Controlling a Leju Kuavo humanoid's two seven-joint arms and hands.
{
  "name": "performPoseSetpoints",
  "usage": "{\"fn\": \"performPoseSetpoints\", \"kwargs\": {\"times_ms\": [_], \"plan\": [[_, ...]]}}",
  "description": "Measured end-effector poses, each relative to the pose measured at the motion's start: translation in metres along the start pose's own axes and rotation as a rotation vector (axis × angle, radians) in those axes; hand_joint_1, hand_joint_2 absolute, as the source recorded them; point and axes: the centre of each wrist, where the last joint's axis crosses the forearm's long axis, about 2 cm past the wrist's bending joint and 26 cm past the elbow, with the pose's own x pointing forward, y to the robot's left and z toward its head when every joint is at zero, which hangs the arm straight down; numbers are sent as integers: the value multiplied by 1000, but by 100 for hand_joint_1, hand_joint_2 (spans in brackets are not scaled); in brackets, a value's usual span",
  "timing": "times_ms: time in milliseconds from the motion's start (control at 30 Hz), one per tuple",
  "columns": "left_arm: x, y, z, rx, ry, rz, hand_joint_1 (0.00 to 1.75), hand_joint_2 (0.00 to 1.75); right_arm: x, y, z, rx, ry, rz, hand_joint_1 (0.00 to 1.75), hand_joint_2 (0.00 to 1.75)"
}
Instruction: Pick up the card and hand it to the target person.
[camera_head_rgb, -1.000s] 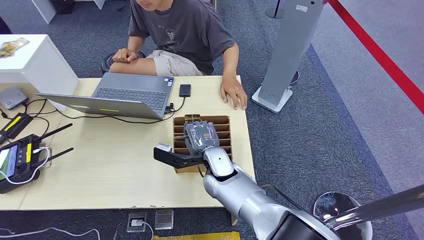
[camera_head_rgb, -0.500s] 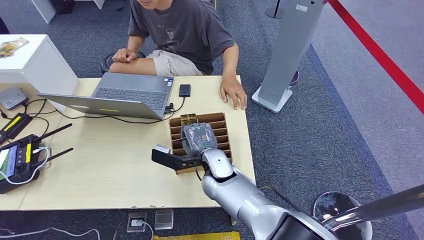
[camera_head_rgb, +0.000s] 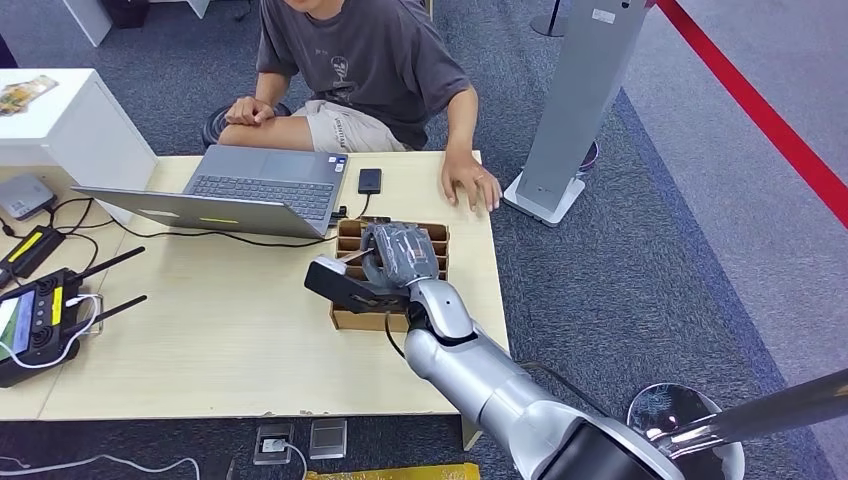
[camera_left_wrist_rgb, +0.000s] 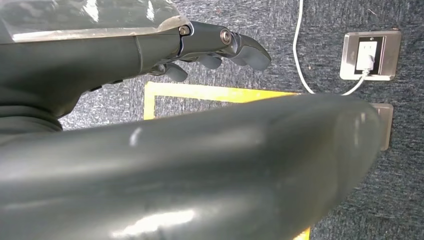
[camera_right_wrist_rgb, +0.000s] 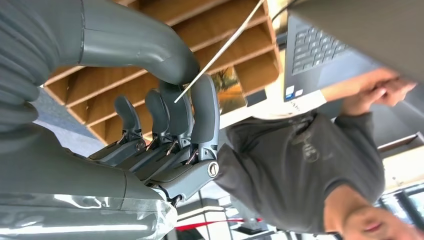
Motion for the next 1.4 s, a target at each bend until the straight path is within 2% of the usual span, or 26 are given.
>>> {"fn": "performPoseSetpoints", "kwargs": {"times_ms": [333, 567, 800, 900, 1100, 1267, 1400], "plan": [[-1, 0, 0, -5, -3, -4, 0, 0, -10, -27, -8, -63, 53, -94, 134, 175], [-1, 0, 0, -15, -18, -13, 0, 0, -26, -50, -14, -136, 82, -151, 135, 175], [-1, 0, 0, -25, -27, -22, 0, 0, -53, -74, -20, -273, 130, -125, 139, 175], [-1, 0, 0, -28, -27, -23, 0, 0, -65, -85, -22, -319, 151, -111, 133, 175], [-1, 0, 0, -24, -26, -24, 0, 0, -78, -99, -26, -359, 178, -62, 129, 175], [-1, 0, 0, -14, -24, -26, 0, 0, -84, -100, -27, -357, 197, -24, 123, 175], [-1, 1, 0, -8, -18, -27, 0, 0, -85, -98, -27, -349, 202, -12, 2, 175]]}}
